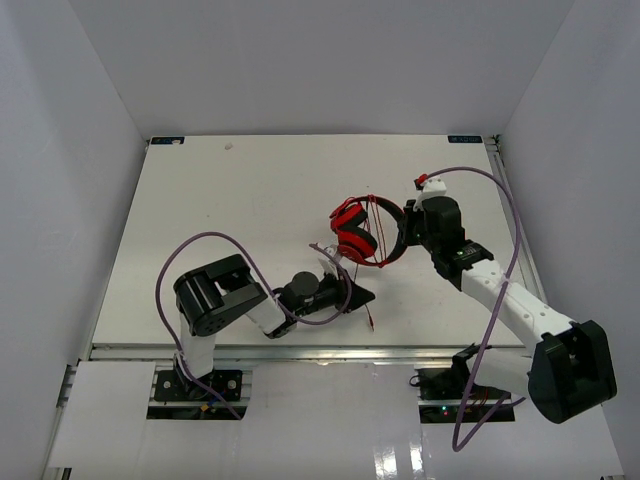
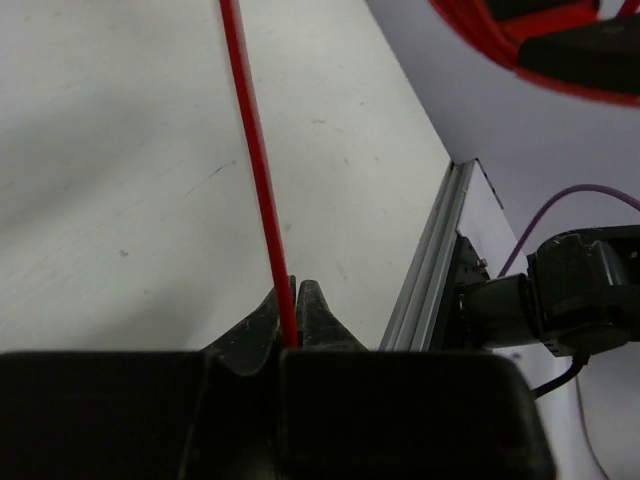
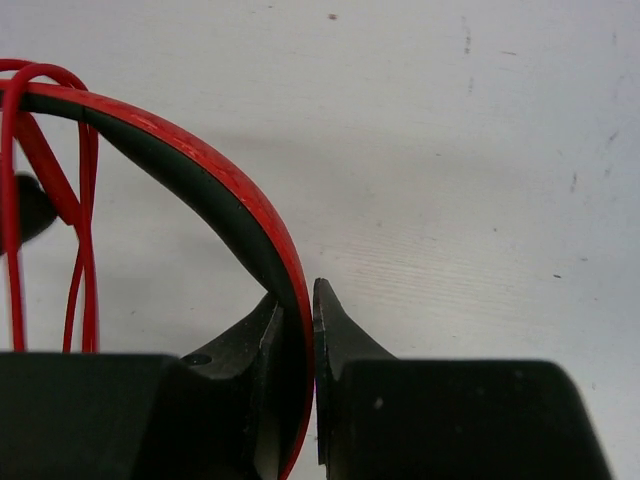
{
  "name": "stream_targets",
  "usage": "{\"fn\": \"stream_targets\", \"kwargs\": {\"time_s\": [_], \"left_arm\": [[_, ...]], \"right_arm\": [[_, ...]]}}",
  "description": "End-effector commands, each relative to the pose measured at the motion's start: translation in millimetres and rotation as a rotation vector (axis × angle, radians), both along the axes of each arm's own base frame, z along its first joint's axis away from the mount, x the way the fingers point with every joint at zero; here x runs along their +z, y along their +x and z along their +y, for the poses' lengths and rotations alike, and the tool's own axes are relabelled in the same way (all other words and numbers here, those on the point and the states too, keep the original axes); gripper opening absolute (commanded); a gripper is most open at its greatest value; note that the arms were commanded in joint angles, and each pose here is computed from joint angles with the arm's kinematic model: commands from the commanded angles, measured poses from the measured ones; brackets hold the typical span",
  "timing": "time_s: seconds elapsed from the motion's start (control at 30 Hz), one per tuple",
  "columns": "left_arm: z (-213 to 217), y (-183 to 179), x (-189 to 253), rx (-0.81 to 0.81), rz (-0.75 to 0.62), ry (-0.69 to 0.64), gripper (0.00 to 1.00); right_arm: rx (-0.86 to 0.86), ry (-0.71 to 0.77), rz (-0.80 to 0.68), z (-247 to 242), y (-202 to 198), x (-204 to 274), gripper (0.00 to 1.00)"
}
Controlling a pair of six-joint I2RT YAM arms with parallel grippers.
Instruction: Wrap the headphones
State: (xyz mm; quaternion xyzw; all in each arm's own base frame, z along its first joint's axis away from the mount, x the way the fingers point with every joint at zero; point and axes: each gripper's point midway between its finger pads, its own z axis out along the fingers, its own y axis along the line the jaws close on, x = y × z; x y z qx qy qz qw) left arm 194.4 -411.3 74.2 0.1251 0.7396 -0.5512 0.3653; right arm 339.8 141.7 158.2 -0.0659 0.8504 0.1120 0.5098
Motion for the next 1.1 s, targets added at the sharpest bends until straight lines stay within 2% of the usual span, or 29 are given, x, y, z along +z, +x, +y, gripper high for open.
{"fn": "stream_targets", "kwargs": {"time_s": [0.0, 0.3, 0.57, 0.77, 1.07], "left_arm": [[-2, -10, 59, -0.020, -0.078, -0.173, 0.10], [7, -16, 45, -0.007, -0.010, -0.215, 0.10], [-6, -6, 52, 0.008, 0.000, -0.210, 0.11], [-27, 15, 38, 0.063, 0.051, -0.115, 0.15], [-43, 25, 20, 0.081, 0.119, -0.059, 0.29]], "right_arm": [[-0.144, 0.026, -0.163, -18, 30, 34, 0.08], [-0.139, 0.106, -0.130, -14, 32, 34, 0.08], [-0.208, 0.101, -0.011, -10, 51, 1, 0.08], [-0.217, 0.119, 0.088, 6, 69, -20, 0.08], [-0.198, 0.028, 0.055, 2, 63, -42, 0.08]]}}
